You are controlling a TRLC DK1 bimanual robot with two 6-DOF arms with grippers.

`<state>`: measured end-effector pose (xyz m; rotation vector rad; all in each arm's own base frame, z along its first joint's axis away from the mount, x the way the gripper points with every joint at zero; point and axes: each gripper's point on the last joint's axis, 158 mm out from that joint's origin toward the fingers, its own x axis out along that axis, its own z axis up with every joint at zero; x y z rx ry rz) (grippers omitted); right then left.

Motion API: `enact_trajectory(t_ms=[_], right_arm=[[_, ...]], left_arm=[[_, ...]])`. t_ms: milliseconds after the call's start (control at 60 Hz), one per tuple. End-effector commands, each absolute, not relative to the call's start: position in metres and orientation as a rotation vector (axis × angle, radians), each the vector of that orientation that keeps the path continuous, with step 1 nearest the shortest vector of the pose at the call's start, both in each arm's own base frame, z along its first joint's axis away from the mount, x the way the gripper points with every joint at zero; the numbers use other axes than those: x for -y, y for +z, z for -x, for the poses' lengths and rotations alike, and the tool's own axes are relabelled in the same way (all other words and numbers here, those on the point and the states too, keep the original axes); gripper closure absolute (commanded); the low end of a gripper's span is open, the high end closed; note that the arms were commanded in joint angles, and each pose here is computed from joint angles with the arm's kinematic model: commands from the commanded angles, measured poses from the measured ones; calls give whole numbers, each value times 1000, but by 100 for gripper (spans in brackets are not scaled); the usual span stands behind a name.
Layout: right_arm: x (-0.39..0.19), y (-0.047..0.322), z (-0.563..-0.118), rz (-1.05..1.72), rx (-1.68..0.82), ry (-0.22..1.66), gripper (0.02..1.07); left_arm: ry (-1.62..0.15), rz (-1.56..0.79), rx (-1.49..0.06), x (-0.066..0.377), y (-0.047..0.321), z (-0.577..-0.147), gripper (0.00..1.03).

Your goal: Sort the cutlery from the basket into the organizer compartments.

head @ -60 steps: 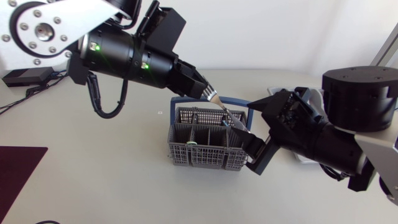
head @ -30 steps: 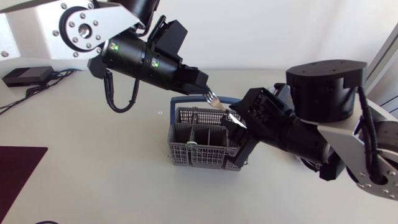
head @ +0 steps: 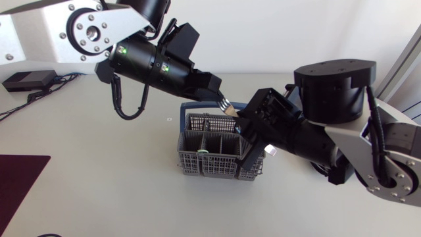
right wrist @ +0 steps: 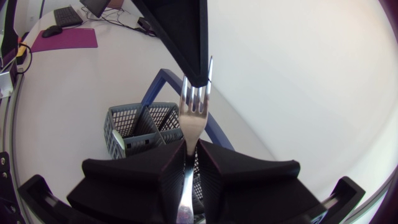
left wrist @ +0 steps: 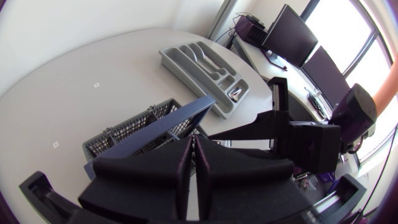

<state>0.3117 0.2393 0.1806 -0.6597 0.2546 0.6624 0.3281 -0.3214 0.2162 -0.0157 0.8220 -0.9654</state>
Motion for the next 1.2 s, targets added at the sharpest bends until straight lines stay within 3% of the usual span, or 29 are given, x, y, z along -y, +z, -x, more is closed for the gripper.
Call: enact_trajectory(t_ms=[0,233,517,583,1000,1183], right_arm=[[-239,185,-318,649,-249,645,101],[-238,181,-316,651,-256,648,101],[-238,173,-312,657,-272,659,101],[-238,171,-310,659,-277,665,101],[-231,163,-302,666,-293,672,101],[-213,176,-302,653,-282,634,101]], left_arm=[[-968,48,-834,324,221,-331,100],[-979,59,-833,326,225,-330,98],[-1034,90,-792,333,250,-325,41],[-1048,99,-774,334,258,-326,35],[-1038,119,-718,322,280,-332,33],[-1005,115,-646,303,300,-345,30]])
